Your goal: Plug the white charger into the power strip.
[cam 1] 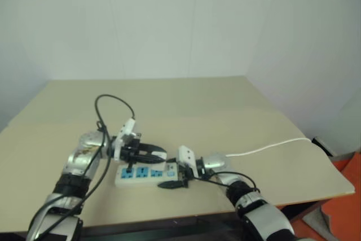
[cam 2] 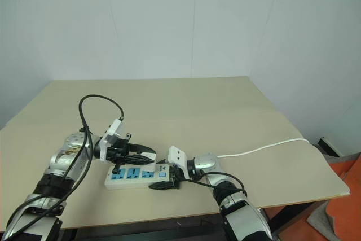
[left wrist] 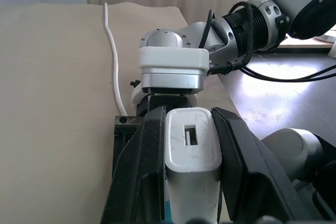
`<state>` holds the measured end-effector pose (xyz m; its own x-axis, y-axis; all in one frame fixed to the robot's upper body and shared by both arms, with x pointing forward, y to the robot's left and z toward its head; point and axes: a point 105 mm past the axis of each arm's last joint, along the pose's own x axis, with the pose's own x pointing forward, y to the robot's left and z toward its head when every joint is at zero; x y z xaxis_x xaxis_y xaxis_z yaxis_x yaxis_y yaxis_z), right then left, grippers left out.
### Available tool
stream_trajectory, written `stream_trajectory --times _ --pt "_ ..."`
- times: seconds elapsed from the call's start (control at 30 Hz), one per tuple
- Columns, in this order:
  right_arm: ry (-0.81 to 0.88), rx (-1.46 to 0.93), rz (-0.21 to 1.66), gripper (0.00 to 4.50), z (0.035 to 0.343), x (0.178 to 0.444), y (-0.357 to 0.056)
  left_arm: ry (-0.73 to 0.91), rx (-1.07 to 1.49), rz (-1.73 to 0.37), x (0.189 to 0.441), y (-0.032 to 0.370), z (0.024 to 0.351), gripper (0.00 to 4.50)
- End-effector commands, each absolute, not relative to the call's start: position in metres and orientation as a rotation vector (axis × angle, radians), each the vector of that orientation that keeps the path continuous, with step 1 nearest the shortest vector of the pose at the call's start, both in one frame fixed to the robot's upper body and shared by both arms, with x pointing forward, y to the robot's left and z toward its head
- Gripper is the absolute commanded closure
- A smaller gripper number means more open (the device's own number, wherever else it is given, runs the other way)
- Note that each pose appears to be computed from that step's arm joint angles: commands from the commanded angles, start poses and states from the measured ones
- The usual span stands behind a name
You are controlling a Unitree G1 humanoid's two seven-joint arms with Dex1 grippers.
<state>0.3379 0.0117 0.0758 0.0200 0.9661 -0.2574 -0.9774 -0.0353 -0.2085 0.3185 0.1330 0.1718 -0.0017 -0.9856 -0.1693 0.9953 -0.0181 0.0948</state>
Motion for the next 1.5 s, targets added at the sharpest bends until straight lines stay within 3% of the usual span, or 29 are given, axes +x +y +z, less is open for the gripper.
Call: stream_trajectory --times 0.03,0.87,1.5 --pt "0.158 -0.404 1.602 1.07 0.049 0.327 0.012 -0.018 0.207 -1.564 0.319 0.135 0.188 3.49" --pt "0.164 -0.380 1.595 1.07 0.048 0.326 0.012 -0.122 0.203 -1.474 0.309 0.143 0.170 3.49" --pt "0.168 -0.374 1.599 1.07 0.049 0.326 0.012 -0.111 0.234 -1.471 0.304 0.141 0.155 3.49"
